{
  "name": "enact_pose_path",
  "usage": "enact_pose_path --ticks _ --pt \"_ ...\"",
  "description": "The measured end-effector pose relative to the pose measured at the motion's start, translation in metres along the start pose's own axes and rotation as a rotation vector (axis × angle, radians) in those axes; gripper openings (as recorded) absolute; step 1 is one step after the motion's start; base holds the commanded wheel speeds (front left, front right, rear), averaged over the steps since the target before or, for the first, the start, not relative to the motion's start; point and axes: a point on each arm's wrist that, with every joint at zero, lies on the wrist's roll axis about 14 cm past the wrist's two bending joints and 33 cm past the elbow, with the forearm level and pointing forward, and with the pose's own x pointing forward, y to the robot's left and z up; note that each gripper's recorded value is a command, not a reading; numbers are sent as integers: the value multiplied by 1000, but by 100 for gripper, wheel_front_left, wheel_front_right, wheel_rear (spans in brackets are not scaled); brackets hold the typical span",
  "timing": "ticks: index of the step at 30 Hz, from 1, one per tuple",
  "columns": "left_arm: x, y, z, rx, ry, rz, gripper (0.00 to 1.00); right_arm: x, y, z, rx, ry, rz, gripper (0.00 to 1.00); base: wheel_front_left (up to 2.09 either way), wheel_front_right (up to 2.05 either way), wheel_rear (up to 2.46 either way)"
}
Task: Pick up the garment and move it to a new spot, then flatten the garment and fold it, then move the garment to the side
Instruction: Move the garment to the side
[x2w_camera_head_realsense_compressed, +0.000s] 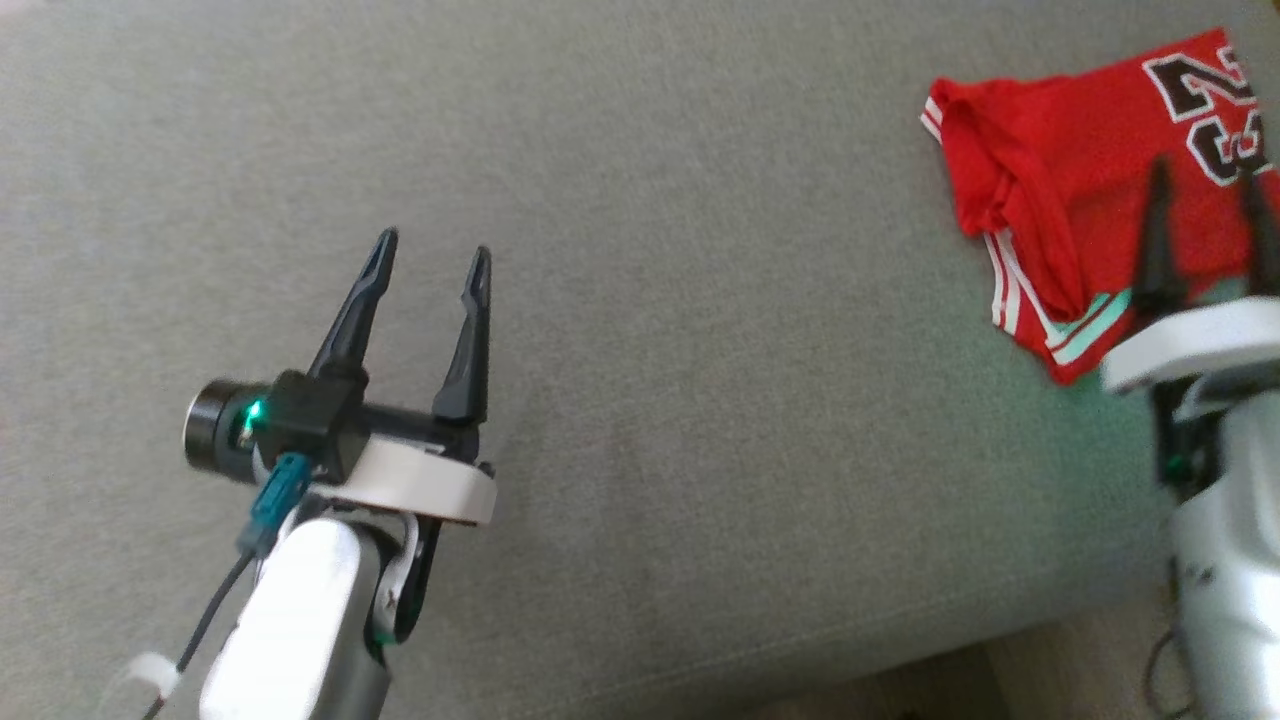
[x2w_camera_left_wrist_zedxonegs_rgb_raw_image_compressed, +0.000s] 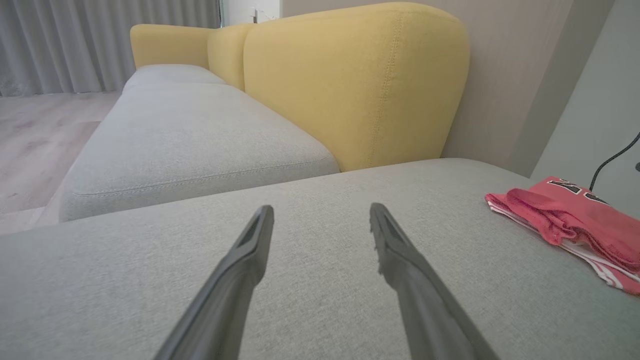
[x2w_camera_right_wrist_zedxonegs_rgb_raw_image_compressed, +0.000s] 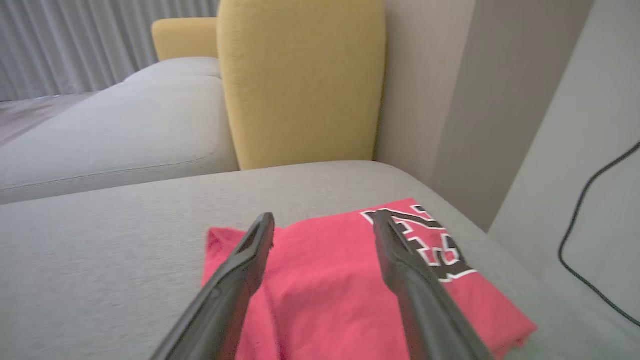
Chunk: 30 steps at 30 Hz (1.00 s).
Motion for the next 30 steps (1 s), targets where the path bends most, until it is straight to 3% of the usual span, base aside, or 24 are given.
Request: enact_pose_path --ticks 8,11,19,30 --pt "-40 34 22 21 -16 153 100 -40 83 14 59 -46 191 100 0 0 0" --pt "-53 44 25 26 -13 197 100 -49 95 20 62 -58 224 100 0 0 0" --pt "-102 59 30 44 4 292 100 -81 121 37 64 -80 305 100 0 0 0" --pt "-137 54 36 59 1 316 100 -118 122 37 68 -63 322 100 0 0 0"
